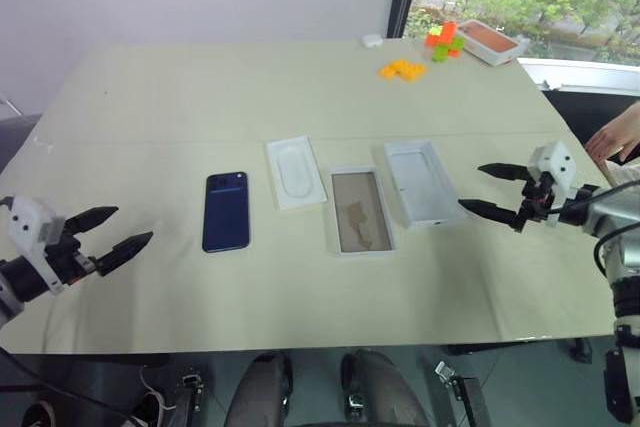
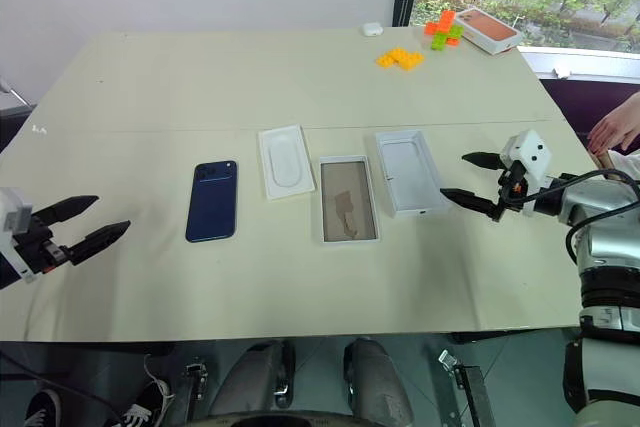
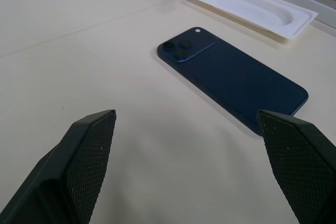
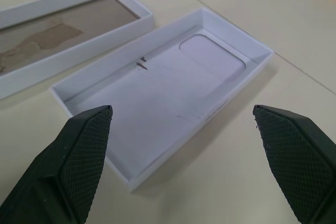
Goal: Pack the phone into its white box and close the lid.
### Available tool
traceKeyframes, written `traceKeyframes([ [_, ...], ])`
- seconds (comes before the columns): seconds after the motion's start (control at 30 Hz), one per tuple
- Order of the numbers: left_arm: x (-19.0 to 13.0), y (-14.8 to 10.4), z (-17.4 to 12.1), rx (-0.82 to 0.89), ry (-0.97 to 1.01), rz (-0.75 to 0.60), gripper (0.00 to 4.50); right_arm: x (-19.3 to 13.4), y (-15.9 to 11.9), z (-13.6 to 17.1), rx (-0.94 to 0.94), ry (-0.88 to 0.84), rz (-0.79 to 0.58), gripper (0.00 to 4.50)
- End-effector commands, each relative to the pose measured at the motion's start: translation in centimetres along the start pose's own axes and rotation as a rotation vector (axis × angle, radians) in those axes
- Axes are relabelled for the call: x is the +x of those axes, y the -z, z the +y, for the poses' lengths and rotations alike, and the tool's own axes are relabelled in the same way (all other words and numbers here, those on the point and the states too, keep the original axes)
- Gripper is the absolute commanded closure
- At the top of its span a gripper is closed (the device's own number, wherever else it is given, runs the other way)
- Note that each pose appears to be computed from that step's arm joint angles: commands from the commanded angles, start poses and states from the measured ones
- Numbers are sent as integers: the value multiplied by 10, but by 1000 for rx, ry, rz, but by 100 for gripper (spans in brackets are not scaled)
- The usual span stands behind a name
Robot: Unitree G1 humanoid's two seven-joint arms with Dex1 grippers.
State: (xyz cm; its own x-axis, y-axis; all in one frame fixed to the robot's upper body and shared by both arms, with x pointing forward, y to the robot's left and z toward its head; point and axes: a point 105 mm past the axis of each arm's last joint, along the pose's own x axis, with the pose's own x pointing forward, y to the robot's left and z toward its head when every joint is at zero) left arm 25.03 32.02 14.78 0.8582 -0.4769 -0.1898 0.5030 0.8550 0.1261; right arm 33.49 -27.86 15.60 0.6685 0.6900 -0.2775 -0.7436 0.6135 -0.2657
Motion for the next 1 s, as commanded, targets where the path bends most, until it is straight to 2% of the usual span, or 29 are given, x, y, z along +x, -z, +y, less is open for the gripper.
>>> traceKeyframes([
  [0.03, -2, -20, 6, 66, -34, -49, 0, -3, -18, 0, -52, 2, -63, 1],
  [0.37, 10, -37, 2, 60, -20, -72, 0, 8, -23, 4, -66, -5, -72, 1],
  [0.5, 20, -51, -1, 9, -27, -116, 0, 11, -25, 4, -74, -7, -75, 1],
  [0.63, 35, -70, -11, 32, -9, -161, 0, 15, -29, 3, -81, -2, -86, 1],
  [1.0, 43, -59, -13, -16, -17, -132, 0, 26, -37, 6, -99, -17, -109, 1],
])
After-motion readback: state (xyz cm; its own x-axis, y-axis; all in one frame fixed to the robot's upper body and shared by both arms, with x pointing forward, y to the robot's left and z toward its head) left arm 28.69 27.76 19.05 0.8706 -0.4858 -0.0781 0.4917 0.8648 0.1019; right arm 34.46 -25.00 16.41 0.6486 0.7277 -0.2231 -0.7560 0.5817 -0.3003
